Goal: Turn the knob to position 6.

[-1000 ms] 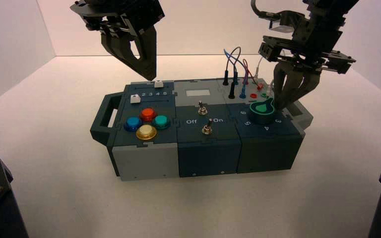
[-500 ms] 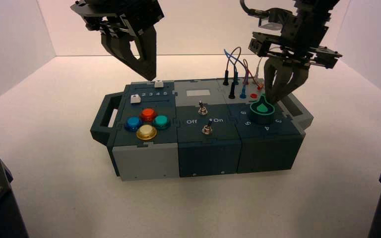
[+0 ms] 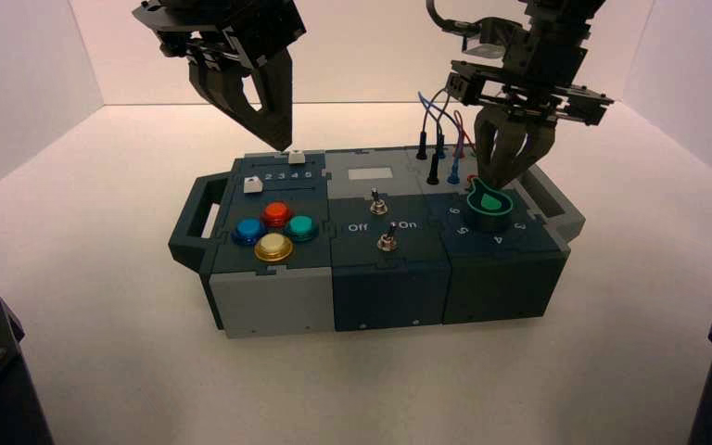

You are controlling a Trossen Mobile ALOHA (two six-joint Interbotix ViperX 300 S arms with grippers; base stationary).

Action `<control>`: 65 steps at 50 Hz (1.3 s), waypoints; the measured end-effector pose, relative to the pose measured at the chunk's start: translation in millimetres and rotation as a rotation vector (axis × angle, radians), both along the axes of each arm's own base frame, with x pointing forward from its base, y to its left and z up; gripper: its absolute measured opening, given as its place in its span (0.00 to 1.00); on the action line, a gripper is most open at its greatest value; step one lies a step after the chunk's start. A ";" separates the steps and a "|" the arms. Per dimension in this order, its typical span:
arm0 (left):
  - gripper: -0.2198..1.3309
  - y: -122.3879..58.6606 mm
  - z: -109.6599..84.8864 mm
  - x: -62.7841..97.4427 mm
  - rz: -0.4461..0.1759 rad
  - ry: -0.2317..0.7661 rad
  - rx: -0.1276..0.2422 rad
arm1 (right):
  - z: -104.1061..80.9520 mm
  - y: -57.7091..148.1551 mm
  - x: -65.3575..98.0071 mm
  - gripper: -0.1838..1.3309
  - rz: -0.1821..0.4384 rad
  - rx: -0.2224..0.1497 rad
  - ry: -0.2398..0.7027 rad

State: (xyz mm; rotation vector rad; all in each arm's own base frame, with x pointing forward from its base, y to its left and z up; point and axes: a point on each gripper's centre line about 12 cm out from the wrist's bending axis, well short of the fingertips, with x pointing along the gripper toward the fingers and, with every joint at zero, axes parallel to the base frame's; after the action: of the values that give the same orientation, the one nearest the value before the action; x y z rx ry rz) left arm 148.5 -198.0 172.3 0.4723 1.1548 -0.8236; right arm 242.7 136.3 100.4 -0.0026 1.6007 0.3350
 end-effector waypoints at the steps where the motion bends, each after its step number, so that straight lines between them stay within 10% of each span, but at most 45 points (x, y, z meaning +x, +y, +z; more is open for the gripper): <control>1: 0.04 0.0 0.0 0.0 0.000 0.000 0.000 | 0.3 0.7 0.1 0.03 0.004 0.000 0.003; 65: 0.04 -1.4 -0.6 1.1 -0.013 0.002 0.009 | -2.8 23.4 1.3 0.03 0.089 -0.014 0.054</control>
State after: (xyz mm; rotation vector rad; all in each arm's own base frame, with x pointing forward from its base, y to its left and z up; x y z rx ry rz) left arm 149.6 -199.4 171.7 0.4876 1.1584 -0.8307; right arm 244.0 159.7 97.6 -0.0763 1.6590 0.3961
